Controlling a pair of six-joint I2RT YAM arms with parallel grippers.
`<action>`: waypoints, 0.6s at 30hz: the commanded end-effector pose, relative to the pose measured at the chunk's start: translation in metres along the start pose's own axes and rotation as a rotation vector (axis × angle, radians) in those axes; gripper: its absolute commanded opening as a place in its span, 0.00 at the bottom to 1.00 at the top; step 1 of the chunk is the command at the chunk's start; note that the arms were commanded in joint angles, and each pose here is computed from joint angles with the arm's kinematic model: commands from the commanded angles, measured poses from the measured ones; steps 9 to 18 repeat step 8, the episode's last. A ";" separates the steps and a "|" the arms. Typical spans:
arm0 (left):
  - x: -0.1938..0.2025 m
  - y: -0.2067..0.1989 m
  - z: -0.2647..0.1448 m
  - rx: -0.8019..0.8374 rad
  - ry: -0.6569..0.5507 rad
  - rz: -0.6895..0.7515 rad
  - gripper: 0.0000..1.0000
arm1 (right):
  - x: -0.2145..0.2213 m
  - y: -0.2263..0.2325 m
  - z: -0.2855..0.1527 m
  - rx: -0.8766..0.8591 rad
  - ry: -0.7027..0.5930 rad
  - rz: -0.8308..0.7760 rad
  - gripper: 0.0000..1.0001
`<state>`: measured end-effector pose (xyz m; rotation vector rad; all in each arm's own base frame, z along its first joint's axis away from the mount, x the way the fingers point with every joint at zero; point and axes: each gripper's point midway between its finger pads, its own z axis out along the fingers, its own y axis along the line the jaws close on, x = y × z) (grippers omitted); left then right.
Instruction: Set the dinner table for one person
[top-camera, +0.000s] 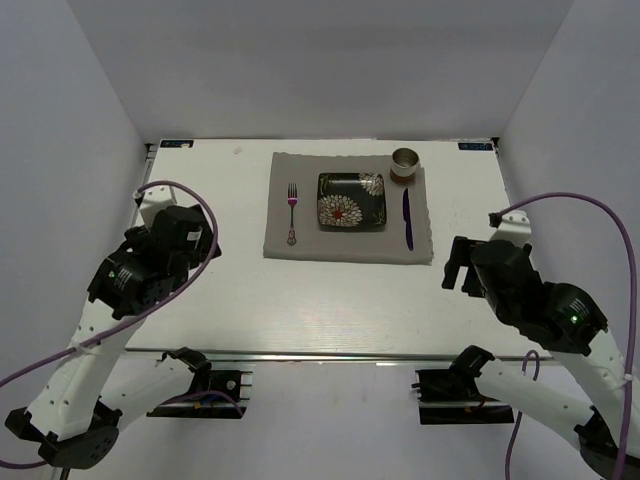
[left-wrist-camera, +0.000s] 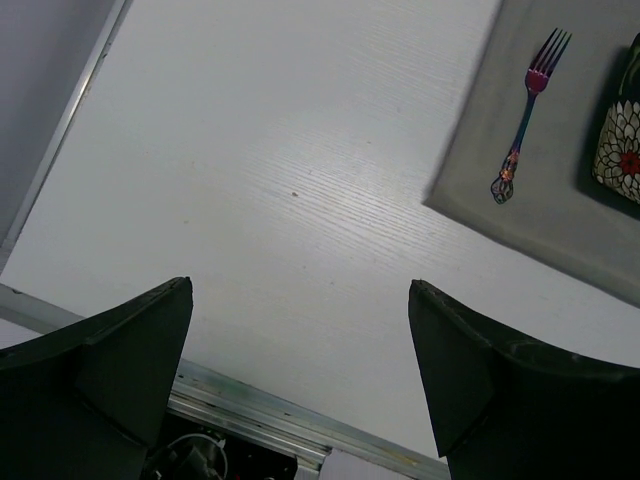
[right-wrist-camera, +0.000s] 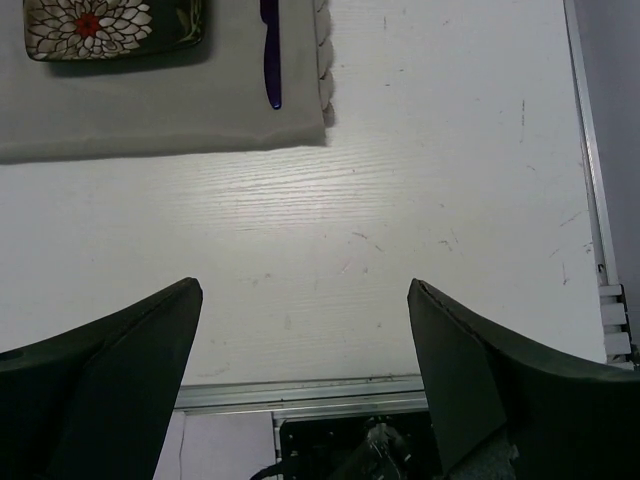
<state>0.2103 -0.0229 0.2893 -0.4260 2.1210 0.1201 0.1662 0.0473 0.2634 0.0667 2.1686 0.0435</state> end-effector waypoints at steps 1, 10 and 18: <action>-0.003 0.019 -0.019 -0.011 -0.002 -0.016 0.98 | -0.001 -0.013 -0.013 -0.003 -0.025 0.012 0.89; -0.003 0.023 -0.025 0.006 -0.010 -0.034 0.98 | -0.005 -0.014 -0.011 0.022 -0.030 -0.007 0.89; -0.003 0.023 -0.025 0.006 -0.010 -0.034 0.98 | -0.005 -0.014 -0.011 0.022 -0.030 -0.007 0.89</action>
